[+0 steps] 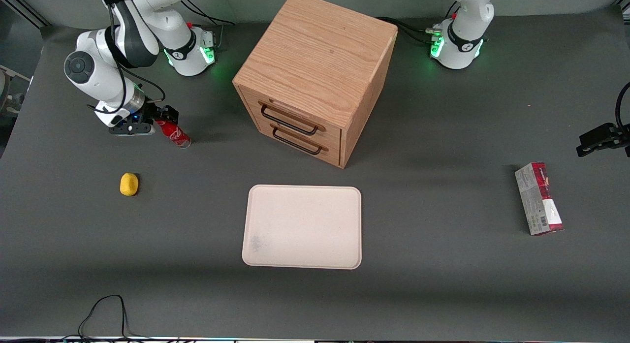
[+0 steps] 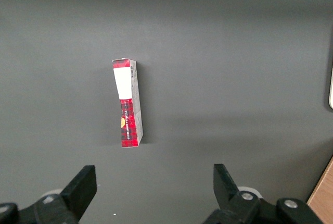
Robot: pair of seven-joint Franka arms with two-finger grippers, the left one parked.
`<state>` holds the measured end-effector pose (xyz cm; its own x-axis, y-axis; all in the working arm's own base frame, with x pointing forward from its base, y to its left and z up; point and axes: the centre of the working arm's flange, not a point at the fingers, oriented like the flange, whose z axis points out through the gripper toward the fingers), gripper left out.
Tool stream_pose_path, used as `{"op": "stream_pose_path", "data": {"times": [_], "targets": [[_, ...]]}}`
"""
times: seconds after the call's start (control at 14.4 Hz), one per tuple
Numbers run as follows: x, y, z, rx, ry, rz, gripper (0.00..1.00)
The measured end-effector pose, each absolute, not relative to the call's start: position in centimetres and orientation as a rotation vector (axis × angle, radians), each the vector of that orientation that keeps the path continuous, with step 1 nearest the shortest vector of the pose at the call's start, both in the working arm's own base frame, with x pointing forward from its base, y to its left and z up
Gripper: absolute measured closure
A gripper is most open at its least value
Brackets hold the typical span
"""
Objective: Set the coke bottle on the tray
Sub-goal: 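Close the right gripper around the red Coca-Cola bottle, then lift the bottle and carry it with the right gripper over the white tray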
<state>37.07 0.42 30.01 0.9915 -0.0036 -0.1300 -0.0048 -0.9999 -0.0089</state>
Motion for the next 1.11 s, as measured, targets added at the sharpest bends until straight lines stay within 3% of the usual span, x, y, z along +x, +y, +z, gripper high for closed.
{"op": "stream_pose_path", "data": {"times": [0.28,0.69,1.11], "targets": [[37.1,0.5,30.2,-3.125,0.004,0.209,0.62],[37.8,0.5,31.0,-3.128,0.005,0.191,0.63],[43.8,4.4,40.4,-3.132,-0.058,0.111,0.63]]}}
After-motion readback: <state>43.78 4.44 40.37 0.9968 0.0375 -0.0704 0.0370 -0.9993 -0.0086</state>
